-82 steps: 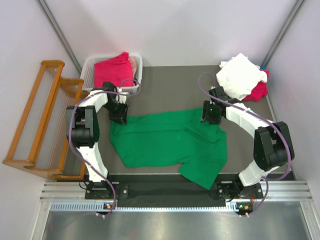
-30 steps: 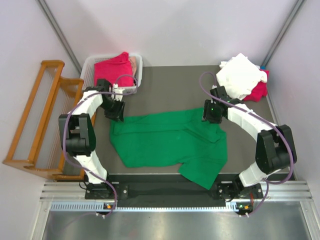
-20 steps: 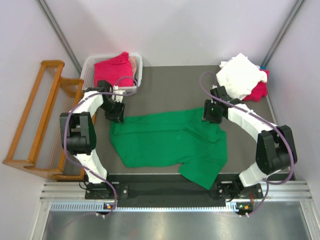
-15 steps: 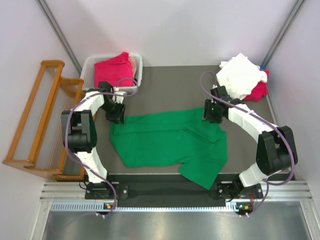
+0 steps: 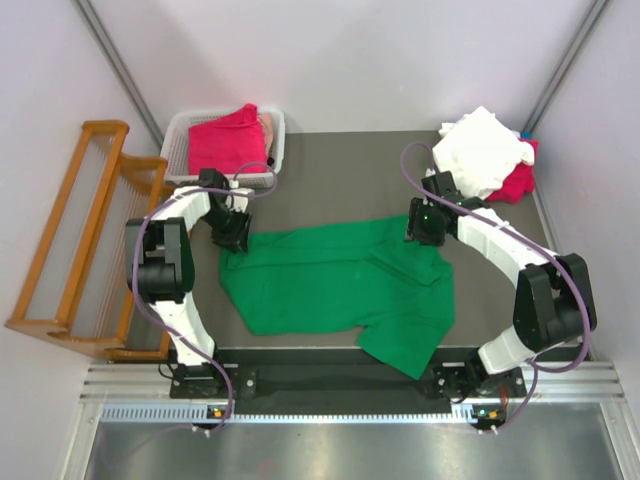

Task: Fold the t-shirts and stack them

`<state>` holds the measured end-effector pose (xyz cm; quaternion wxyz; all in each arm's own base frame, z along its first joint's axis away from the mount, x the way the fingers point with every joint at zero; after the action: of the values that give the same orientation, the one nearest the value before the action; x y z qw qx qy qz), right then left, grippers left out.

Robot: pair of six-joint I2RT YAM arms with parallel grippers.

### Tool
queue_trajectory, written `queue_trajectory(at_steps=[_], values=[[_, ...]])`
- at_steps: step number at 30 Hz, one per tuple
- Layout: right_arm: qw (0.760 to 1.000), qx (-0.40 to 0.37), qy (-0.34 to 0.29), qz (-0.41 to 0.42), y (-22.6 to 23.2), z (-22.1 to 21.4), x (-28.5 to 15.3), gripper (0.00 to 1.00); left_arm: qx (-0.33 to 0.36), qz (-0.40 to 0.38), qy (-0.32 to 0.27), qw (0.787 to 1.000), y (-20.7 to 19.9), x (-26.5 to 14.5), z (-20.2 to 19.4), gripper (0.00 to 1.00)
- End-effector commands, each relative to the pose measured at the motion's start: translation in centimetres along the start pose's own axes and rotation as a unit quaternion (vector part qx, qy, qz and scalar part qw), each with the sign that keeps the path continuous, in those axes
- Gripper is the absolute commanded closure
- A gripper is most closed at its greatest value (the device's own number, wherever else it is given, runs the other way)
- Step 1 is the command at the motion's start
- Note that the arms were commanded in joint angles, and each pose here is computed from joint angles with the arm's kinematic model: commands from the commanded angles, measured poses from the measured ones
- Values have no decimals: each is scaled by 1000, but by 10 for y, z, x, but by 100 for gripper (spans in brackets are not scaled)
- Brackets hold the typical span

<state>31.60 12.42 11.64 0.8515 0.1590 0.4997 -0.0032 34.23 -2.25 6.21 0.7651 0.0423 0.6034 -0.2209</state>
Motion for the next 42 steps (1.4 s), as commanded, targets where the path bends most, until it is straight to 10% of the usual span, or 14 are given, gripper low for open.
queue_trajectory(at_steps=[1,42], values=[[999,-3,-34,16,7,15,-14,53,5,9,-10,1000,6,0,3,56],[1000,-2,-25,18,7,12,-9,55,-28,-8,-27,999,21,-7,2,56]])
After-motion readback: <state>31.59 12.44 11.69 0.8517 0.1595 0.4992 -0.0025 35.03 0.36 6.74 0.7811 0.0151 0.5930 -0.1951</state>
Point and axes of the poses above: each gripper's point midway between its finger pads, its own x axis out along the fingers, its own y axis along the line the jaws close on, z = x × y, the point moved 3 cm from there along -x, back along the fingers, and after that the axes turned 5 degrees about x, right-handed, at the moved point
